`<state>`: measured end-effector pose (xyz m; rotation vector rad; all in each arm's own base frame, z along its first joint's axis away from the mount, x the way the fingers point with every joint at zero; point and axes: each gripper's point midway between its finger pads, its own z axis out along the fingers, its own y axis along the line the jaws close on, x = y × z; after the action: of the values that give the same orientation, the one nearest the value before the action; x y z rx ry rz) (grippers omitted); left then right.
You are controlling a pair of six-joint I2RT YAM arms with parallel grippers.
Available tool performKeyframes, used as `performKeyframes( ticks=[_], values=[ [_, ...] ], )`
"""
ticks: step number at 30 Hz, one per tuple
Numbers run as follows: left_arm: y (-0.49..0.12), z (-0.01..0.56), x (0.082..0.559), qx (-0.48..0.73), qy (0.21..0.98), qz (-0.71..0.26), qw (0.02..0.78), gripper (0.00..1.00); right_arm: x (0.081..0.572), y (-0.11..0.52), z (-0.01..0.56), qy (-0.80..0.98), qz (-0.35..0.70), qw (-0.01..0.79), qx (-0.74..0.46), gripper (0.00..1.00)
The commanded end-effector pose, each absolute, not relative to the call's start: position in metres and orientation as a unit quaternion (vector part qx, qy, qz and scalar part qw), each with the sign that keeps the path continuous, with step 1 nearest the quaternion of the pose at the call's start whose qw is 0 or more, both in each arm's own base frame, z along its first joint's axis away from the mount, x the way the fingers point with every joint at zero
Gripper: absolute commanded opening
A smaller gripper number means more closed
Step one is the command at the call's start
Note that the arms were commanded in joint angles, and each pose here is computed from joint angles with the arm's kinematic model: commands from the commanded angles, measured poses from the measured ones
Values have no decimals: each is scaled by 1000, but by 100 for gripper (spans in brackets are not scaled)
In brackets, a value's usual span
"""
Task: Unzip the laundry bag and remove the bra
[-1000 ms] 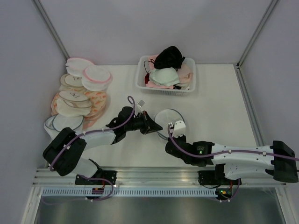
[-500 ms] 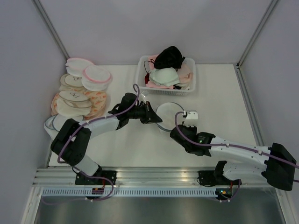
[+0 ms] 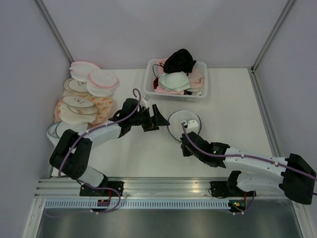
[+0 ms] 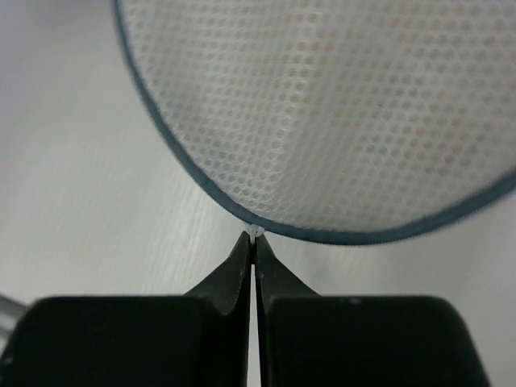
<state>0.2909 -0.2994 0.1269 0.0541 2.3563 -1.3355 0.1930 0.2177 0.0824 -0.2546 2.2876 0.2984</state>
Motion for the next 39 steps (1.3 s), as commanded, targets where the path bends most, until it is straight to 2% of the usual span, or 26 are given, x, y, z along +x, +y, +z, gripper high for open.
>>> performKeyframes(
  ticks=[1, 4, 13, 15, 16, 17, 18, 20, 24, 33, 37, 39],
  values=[
    [-293, 142, 271, -18, 840, -491, 231, 100, 164, 274, 104, 867, 276, 365, -197, 1],
    [-298, 143, 243, -23, 835, -504, 221, 100, 155, 296, 126, 832, 346, 372, -224, 0],
    [-335, 142, 221, -11, 821, -537, 195, 97, 147, 308, 121, 831, 357, 345, -252, 0],
    [-344, 136, 219, -5, 821, -541, 182, 84, 148, 307, 124, 830, 358, 349, -248, 0],
    [-345, 134, 218, -5, 819, -545, 181, 73, 148, 307, 125, 829, 360, 351, -246, 0],
    [-347, 135, 218, -1, 813, -553, 180, 44, 148, 306, 127, 828, 360, 353, -245, 0],
    [-346, 134, 217, -5, 814, -552, 178, 27, 149, 305, 129, 828, 360, 356, -242, 0],
    [-344, 131, 217, -9, 819, -546, 178, 2, 148, 300, 127, 832, 352, 354, -241, 0],
    [-338, 135, 222, -6, 824, -531, 197, 2, 150, 290, 125, 843, 332, 355, -229, 0],
    [-322, 140, 238, 20, 830, -514, 215, 2, 149, 233, 67, 924, 167, 286, -194, 0],
    [-324, 140, 233, 52, 832, -514, 204, 2, 168, 200, 69, 937, 73, 317, -124, 0],
    [-326, 143, 234, 72, 831, -512, 208, 2, 186, 180, 82, 929, 13, 357, -92, 0]
  ],
)
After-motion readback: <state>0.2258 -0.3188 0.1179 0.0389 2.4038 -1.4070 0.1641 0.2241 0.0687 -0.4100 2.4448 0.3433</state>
